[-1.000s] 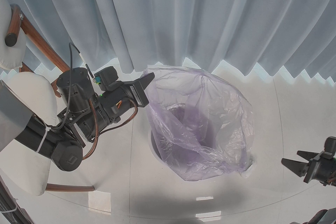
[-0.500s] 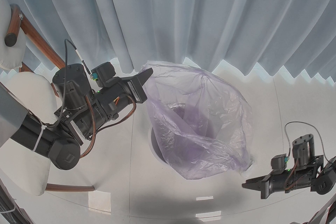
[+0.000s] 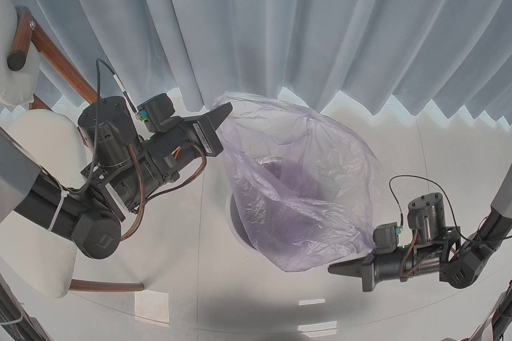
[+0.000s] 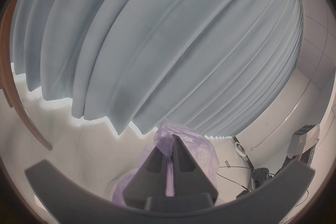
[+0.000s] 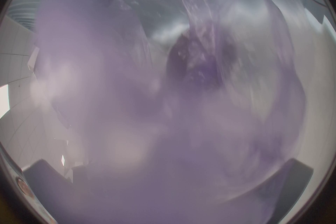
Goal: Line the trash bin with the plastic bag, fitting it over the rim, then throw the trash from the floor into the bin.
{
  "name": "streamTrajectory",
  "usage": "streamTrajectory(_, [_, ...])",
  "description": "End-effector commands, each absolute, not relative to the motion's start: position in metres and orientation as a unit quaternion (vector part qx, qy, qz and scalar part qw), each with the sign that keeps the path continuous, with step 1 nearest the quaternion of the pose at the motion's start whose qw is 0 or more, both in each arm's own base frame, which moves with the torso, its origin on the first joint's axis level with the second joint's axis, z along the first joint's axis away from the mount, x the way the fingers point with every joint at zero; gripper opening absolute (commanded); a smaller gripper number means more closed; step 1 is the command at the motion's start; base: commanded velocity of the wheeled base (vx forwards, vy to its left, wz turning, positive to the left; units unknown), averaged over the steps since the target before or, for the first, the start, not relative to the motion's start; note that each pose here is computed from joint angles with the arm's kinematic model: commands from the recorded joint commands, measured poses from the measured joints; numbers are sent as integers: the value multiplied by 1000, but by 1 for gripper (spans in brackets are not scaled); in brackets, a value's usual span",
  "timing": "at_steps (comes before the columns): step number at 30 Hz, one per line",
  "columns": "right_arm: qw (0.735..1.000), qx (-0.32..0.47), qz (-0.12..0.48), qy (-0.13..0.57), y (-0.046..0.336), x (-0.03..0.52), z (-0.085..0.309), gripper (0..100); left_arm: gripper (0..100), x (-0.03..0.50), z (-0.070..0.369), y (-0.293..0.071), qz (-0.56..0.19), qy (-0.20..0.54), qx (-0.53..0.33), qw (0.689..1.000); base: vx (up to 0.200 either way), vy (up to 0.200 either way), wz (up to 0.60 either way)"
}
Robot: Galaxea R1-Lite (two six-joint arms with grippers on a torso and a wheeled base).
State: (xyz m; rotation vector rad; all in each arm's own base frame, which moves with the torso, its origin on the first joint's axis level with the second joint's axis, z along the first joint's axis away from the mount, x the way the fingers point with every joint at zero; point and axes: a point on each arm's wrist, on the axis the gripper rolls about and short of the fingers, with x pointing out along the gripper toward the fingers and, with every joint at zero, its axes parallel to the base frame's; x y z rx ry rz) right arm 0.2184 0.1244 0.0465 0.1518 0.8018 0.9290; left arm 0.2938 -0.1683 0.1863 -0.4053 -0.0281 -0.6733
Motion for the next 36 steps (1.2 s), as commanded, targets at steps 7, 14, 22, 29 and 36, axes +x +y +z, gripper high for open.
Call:
streamTrajectory(7, [861,93,428,258,165,294,55,0,0,293,182,-167,-326,-7,-196,925,0,0,0])
streamTrajectory(14, [899,83,385,191,194,335,46,0,0,293,182,-165,-324,-10,-195,926,0,0,0])
streamTrajectory(22, [897,73,392,189,212,333,40,0,0,290,166,-165,-320,21,-186,929,0,0,0])
streamTrajectory(29, [879,61,412,232,190,288,48,0,0,295,141,-170,-315,59,-178,931,0,0,0])
streamTrajectory(36, [861,63,427,269,156,238,59,0,0,305,113,-173,-305,98,-170,932,0,0,0])
